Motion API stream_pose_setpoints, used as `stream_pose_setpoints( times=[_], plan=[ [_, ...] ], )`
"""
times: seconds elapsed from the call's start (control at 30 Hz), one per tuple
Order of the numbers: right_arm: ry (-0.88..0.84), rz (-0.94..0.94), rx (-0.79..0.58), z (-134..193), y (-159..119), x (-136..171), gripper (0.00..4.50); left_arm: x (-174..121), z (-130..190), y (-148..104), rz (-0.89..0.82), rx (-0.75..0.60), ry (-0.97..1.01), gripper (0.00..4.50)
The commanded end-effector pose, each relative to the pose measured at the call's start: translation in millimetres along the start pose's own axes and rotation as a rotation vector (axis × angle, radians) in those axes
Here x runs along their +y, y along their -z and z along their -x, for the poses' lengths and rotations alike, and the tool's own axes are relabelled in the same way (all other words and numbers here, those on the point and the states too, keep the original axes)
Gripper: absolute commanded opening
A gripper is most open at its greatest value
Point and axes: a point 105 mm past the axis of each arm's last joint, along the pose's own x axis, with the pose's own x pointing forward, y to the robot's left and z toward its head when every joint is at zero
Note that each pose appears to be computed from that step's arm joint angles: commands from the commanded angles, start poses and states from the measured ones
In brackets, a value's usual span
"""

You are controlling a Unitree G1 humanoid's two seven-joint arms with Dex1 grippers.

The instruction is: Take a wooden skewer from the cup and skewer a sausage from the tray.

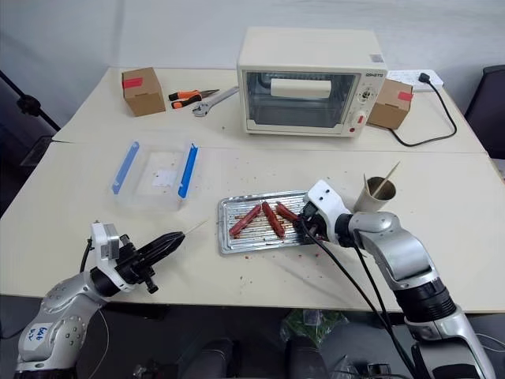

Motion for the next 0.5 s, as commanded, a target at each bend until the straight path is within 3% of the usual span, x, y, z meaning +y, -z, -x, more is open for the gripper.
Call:
stream_pose_setpoints(
  times=[0.03,0.23,0.5],
  plan=[
    [0.006,0.102,-0.099,28,-23,-11,0.49,-5,-2,-14,-0.054,-0.024,0.029,0.0],
    [-0.29,0.322,-0.199,61,-39,9,0.49,-21,-10,-20,-0.114,0.038,0.195,0.0],
    [-0.524,0.607,-0.287,47,-64,42,0.49,-39,-27,-35,-0.159,0.11,0.442,0.0]
  ],
)
